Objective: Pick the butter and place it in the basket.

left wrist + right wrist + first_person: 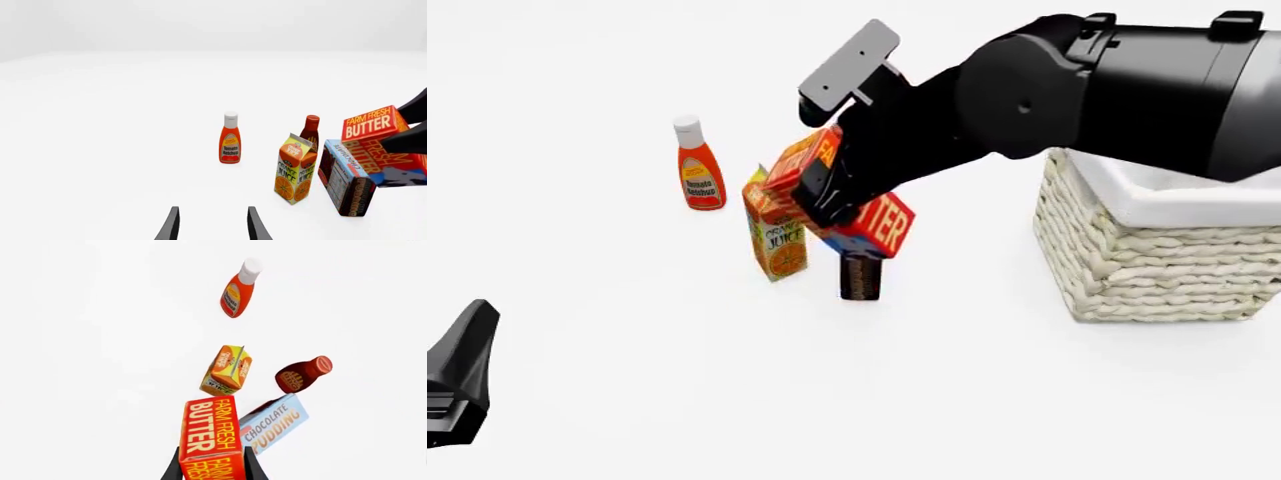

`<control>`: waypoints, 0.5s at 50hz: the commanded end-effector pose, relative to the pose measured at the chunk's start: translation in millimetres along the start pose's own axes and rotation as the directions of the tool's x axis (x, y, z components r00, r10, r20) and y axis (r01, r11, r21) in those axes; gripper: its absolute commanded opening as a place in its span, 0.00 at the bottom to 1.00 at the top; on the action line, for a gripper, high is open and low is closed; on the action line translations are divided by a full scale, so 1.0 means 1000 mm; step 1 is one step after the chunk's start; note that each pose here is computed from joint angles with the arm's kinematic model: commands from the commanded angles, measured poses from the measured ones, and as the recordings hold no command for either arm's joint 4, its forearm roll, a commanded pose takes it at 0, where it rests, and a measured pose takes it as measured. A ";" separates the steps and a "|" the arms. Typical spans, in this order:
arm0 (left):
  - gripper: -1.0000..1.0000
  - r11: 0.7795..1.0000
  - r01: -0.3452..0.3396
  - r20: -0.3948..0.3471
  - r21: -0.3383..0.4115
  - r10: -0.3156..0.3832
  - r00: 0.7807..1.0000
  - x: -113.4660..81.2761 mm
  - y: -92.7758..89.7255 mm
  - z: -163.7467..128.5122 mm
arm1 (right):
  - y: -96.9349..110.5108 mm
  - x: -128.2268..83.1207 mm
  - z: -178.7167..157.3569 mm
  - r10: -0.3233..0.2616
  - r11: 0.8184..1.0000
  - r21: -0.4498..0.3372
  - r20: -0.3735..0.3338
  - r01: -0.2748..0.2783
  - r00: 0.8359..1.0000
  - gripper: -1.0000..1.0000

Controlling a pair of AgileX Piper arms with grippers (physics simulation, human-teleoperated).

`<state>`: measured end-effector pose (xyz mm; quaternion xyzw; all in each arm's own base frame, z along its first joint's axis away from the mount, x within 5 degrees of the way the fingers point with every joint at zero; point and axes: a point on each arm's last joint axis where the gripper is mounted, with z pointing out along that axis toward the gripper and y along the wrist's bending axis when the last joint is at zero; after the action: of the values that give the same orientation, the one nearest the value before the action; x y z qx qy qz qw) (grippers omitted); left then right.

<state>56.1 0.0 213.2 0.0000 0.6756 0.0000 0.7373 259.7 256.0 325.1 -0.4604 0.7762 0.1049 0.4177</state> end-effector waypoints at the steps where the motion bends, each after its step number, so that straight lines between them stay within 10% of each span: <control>1: 1.00 1.000 0.000 0.000 0.000 0.000 1.000 0.000 0.000 0.000 | -0.012 -0.006 -0.020 0.069 0.996 0.044 0.078 -0.072 0.995 0.00; 25: 1.00 1.000 0.000 0.000 0.000 0.000 1.000 0.000 0.000 0.000 | -0.040 -0.004 -0.038 0.170 0.976 0.111 0.140 -0.186 0.975 0.00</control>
<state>56.1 0.0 213.2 0.0000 0.6756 0.0000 0.7373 267.5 227.3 346.3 -0.3902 0.7885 0.1163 0.4610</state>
